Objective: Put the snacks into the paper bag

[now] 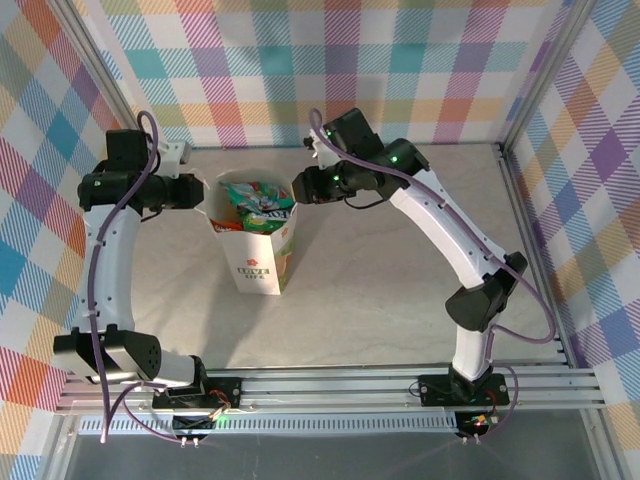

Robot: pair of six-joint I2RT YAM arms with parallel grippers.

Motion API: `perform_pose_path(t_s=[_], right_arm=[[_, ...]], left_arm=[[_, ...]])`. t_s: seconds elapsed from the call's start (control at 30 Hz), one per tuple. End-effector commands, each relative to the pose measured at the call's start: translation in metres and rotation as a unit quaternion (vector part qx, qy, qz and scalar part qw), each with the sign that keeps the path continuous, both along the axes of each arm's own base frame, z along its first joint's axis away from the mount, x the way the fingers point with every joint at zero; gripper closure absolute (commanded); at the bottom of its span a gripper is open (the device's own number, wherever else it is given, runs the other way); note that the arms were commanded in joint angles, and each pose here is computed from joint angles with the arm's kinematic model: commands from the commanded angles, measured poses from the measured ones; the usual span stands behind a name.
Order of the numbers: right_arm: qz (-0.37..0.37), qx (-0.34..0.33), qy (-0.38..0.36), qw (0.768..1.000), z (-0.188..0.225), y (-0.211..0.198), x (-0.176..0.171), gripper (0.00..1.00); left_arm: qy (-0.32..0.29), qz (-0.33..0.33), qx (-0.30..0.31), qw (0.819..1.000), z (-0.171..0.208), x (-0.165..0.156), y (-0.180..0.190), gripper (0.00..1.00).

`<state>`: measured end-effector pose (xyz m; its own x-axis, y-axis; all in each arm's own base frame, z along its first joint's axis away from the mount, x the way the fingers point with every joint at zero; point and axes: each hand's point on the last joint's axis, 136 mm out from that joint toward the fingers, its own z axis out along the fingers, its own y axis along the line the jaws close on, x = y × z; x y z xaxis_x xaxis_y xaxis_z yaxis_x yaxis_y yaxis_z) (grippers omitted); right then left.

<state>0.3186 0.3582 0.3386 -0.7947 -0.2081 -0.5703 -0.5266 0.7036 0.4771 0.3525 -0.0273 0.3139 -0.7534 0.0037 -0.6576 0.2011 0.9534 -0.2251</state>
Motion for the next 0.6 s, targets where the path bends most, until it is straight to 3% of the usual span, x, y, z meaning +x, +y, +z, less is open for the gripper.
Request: perform_pose_path(t_s=[0.0, 0.13, 0.57], right_arm=[[-0.008, 0.025, -0.032, 0.999, 0.024, 0.001, 0.013, 0.82], [-0.023, 0.028, -0.065, 0.997, 0.045, -0.005, 0.030, 0.89], [-0.055, 0.034, -0.121, 0.991, 0.086, -0.051, 0.049, 0.87]], left_arm=[[-0.047, -0.025, -0.028, 0.998, 0.033, 0.006, -0.016, 0.95], [-0.078, -0.052, -0.039, 0.995, 0.059, 0.008, -0.035, 0.96], [-0.104, -0.110, -0.042, 0.988, 0.085, 0.026, -0.111, 0.91]])
